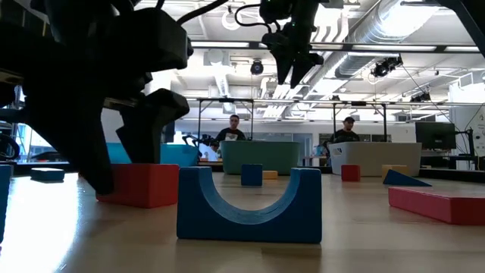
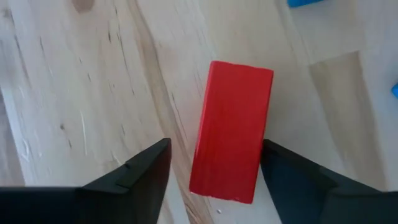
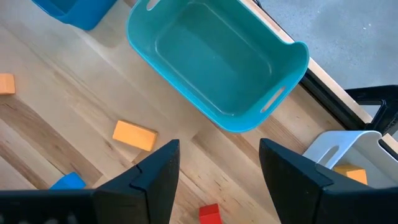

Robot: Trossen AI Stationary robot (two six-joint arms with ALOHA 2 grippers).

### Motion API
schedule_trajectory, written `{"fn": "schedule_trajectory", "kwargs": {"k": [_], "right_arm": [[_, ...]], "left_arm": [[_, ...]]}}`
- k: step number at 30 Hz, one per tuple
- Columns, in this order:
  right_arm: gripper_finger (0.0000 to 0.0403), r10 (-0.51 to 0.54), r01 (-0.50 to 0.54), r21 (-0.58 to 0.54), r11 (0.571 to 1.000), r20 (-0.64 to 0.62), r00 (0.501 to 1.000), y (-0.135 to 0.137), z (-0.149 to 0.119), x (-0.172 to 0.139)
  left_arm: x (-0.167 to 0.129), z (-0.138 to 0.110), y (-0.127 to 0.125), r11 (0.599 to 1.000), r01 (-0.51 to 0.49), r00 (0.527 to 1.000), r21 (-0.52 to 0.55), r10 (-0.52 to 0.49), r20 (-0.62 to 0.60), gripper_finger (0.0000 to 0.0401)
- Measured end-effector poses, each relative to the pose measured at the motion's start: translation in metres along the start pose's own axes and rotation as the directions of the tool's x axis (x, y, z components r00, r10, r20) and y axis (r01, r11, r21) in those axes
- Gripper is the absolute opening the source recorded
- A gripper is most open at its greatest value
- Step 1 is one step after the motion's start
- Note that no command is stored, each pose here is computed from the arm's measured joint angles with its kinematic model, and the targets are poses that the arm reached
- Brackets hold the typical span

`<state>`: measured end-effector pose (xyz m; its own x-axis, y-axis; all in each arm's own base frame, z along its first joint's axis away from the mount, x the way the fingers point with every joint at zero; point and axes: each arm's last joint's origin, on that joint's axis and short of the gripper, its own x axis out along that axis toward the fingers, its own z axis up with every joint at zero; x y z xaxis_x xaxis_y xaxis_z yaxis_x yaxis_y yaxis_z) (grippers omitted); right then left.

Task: Sort & place blocks by color
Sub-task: Put the red block into the blue bin

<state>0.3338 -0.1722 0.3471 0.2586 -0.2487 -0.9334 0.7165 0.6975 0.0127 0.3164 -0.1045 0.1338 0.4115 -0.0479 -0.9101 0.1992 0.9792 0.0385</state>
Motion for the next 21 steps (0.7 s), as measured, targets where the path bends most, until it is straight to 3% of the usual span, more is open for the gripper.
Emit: {"fn": "schedule_trajectory", "kwargs": {"k": [8,16,21], "right_arm": [[0.0209,0.001,-0.001,0.000,1.000,0.003,1.000,0.000,0.000,0.000],[0.0209,0.001,-0.001,0.000,1.000,0.003,1.000,0.000,0.000,0.000],[0.0209,0.001,-0.001,0.000,1.000,0.003,1.000,0.000,0.000,0.000]], "left_arm": [[0.000,0.001,0.008,1.000,0.000,1.000,0.016,0.000,0.003,0.0104],[-0.003,0.002,0.033,0.996,-0.007,1.000,-0.088,0.007,0.002,0.0103],[-0.020,0.005,0.057,0.986,-0.034,0.999,-0.162,0.040,0.036,0.0103]]}}
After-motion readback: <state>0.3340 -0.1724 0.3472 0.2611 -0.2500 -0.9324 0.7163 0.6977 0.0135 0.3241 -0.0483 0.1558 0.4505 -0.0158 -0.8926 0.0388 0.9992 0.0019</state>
